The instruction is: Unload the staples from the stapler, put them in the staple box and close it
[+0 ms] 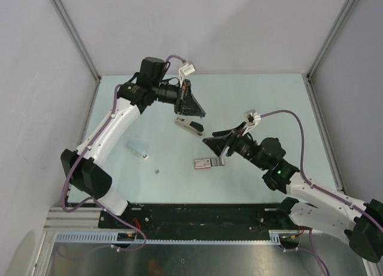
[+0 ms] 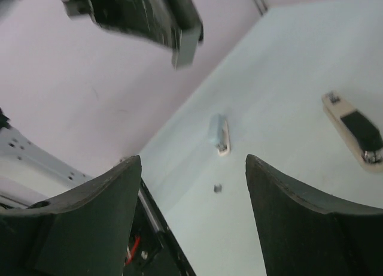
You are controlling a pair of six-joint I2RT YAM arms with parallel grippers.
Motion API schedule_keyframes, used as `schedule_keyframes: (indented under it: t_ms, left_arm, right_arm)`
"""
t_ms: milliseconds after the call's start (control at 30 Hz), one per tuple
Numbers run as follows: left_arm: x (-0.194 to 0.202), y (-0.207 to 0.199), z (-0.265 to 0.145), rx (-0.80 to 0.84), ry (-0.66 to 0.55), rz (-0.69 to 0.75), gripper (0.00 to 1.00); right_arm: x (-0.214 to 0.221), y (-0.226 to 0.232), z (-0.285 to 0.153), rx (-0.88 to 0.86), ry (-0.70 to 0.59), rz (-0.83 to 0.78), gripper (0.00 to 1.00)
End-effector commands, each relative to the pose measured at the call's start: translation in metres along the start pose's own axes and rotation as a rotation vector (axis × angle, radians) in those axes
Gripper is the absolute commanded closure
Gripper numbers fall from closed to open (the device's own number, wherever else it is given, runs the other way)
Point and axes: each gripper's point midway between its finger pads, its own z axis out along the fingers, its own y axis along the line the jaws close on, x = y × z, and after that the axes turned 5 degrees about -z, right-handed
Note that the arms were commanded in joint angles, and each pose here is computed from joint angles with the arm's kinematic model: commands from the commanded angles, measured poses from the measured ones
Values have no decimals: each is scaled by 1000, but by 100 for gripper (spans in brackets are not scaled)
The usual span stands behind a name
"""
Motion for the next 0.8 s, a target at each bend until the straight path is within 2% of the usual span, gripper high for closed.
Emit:
schedule_keyframes:
  t_ms: [0,167,767]
  left_arm:
    - [0,-34,-2,204,19,-146,87]
    - [0,-42,-4,238,13,-165,87]
    - [7,-50,-7,248,-10,-181,87]
  right_arm:
    - [-61,27,-7,-123,-197,-13,24]
    - [-81,31,-9,-158,-257,31,23]
    - [-83,40,14,-255,-262,151,31]
